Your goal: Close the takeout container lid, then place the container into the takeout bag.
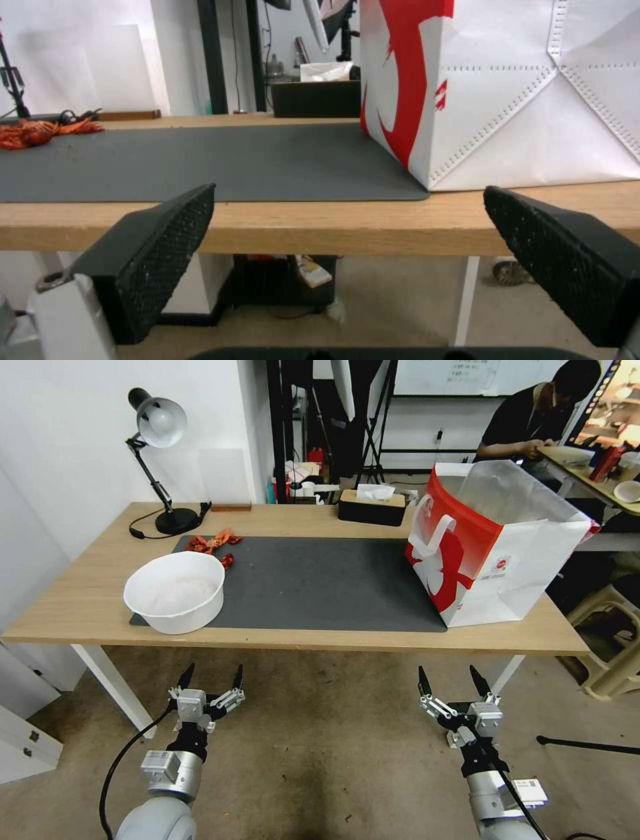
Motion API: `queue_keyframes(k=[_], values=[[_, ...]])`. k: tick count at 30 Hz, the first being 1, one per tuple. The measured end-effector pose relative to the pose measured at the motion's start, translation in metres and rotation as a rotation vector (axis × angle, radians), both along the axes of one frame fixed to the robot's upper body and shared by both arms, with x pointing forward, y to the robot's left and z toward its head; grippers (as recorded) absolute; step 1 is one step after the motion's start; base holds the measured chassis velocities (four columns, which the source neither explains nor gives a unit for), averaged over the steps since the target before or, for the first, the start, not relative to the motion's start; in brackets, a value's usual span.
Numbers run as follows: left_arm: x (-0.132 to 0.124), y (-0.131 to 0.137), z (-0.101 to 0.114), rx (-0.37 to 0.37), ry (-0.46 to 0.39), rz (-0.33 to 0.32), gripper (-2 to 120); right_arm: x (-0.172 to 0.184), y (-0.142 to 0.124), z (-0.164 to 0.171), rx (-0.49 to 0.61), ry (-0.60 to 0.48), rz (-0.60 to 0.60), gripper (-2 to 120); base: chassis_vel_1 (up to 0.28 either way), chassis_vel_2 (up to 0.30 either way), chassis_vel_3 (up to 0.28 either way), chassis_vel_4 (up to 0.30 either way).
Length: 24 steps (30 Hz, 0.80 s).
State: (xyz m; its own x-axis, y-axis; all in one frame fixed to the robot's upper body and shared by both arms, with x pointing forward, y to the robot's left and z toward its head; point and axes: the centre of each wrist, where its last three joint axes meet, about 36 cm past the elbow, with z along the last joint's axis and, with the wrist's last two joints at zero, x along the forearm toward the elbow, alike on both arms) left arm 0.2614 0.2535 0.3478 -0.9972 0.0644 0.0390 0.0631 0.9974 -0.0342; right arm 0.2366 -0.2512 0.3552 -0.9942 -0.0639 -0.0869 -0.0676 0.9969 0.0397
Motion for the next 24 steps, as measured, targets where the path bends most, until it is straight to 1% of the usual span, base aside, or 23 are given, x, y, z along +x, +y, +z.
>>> queue_keyframes(k=[24], values=[[0.0,0.0001,0.0001,0.001,0.002,0.0,100,0.0011,-0.0005,0.0011,0.002,0.001,0.0,100,0.0,0.0,0.0,0.0]])
